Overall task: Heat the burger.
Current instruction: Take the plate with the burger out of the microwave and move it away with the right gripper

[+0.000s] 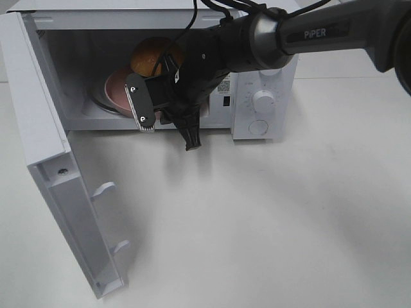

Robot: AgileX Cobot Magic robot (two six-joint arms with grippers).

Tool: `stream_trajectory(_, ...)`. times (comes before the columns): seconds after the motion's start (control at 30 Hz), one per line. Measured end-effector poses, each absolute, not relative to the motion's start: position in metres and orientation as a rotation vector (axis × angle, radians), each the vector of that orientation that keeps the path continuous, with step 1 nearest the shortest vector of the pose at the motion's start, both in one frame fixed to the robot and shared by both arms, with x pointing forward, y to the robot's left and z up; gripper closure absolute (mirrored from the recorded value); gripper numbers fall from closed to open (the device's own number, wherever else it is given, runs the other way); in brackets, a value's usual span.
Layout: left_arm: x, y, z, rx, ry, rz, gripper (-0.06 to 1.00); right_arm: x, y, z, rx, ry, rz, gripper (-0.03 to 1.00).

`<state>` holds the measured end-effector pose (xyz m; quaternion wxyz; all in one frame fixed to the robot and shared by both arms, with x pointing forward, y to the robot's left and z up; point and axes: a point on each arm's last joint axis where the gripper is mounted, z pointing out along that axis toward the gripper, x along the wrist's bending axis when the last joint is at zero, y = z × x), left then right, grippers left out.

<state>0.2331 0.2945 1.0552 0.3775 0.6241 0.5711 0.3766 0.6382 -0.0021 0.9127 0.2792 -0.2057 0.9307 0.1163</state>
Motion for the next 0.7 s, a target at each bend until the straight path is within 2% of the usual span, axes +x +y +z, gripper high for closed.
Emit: stream_trajectory(0.7, 0.233, 0.295, 1.055, 1.596, 1.460, 0.963, -0.05, 0.601, -0.021, 0.941, -0.601, 2.439, 0.330, 0.89)
